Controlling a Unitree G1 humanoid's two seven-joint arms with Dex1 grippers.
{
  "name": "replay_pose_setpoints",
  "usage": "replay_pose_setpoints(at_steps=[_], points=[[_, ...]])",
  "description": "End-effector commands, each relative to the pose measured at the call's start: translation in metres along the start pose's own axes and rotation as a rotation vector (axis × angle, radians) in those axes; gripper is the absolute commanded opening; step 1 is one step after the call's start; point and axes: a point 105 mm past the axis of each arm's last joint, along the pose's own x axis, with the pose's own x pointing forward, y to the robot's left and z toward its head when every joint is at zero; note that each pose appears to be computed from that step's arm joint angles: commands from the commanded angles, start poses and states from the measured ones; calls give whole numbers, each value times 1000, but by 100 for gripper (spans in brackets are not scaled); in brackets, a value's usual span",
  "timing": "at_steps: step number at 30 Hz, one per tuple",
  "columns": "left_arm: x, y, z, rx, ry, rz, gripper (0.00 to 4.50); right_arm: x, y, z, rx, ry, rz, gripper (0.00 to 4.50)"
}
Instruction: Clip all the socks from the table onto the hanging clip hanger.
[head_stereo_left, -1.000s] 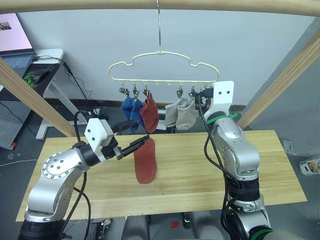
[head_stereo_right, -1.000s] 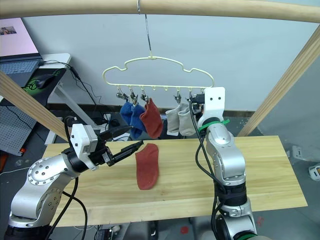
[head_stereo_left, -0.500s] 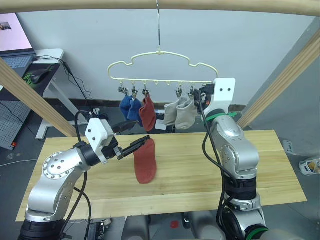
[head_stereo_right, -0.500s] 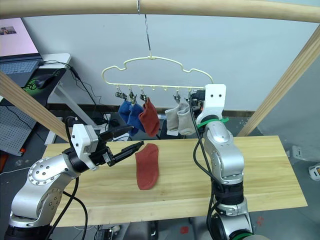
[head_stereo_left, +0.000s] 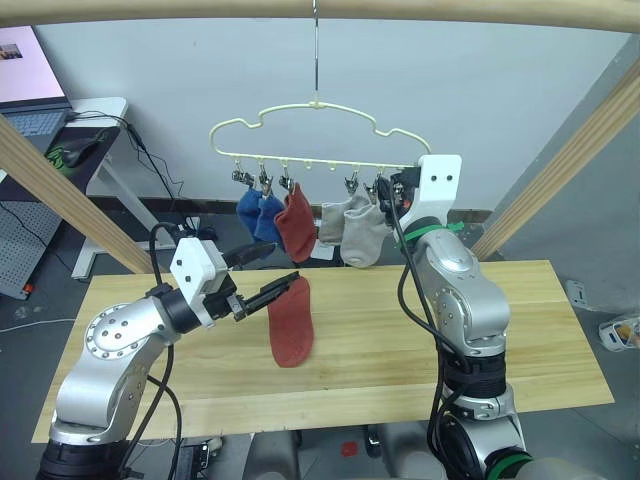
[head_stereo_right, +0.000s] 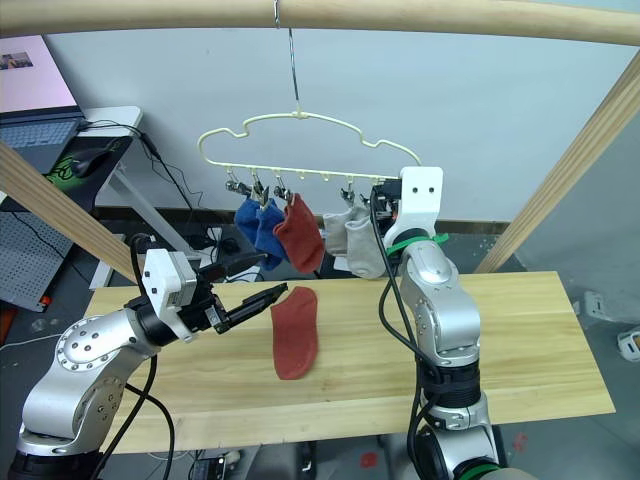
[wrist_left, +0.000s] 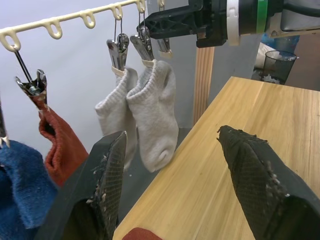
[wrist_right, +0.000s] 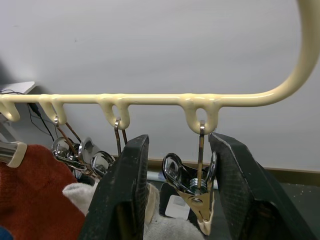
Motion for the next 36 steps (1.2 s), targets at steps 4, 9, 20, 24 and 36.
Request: replay_pose_setpoints(at_steps=[4, 9, 20, 24, 36], points=[[-1, -2, 7, 35, -15, -8, 316, -2, 5, 16, -3, -72, 15, 196], [0, -2, 7, 34, -18, -12, 316, -4, 1, 16, -11, -73, 4, 196], [0, -2, 7, 31, -17, -12, 316, -5, -3, 16, -23, -73, -13, 22], [-1, -2, 7, 30, -16, -6, 316, -5, -3, 17, -25, -77, -14, 1], [-26, 26, -36, -50, 159, 263, 397, -4, -4, 22, -35, -91, -14, 0]])
